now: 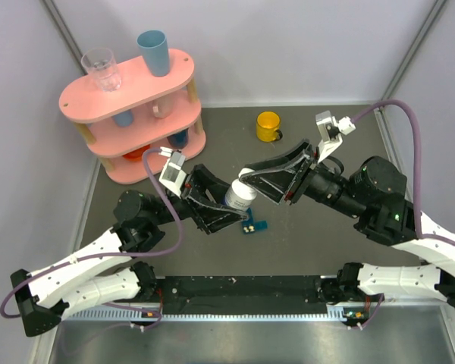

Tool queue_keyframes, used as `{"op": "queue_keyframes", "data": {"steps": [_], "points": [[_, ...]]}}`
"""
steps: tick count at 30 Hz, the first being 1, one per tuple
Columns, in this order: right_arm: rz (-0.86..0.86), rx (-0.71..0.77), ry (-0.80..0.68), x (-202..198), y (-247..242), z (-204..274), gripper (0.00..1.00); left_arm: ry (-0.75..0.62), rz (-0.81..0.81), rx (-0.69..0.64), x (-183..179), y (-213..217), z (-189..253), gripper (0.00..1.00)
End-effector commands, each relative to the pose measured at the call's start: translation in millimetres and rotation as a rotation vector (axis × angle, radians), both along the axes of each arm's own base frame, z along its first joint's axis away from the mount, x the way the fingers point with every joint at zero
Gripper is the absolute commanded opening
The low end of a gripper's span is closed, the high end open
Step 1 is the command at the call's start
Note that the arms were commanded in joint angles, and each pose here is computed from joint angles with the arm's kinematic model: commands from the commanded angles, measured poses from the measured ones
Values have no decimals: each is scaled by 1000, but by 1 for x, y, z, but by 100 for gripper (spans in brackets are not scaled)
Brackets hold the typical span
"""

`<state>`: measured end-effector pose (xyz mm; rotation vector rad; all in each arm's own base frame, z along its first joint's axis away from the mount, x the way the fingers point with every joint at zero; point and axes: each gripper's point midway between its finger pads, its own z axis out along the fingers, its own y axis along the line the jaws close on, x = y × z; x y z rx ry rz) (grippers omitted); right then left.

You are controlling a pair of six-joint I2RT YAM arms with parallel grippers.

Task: Sort the pills into containers
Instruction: Screw the lid of the pill bottle onto the pill bottle.

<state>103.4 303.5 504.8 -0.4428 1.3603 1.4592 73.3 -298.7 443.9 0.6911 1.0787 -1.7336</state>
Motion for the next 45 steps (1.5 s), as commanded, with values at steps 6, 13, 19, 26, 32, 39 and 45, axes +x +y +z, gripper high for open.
{"op": "queue_keyframes", "data": {"steps": [6, 13, 19, 26, 32, 39, 45], "points": [[45, 1, 2, -7, 2, -1, 0, -74, 33, -96, -3, 12, 33, 0], [49, -19, 13, -10, -3, -9, 0, -94, 79, -85, 0, 17, 37, 0], [71, -35, 13, -13, -1, -12, 0, -88, 93, -82, 2, 17, 36, 0], [88, -60, 20, -13, 7, -17, 0, -74, 86, -71, 4, 14, 33, 0], [73, -81, 29, -8, 12, -21, 0, -74, 83, -75, 3, 14, 34, 0], [70, -102, 37, -8, 11, -28, 0, -74, 109, -82, 5, 19, 34, 0], [76, -113, 35, -10, 8, -32, 0, -29, 147, -92, 12, 22, 36, 0]]}}
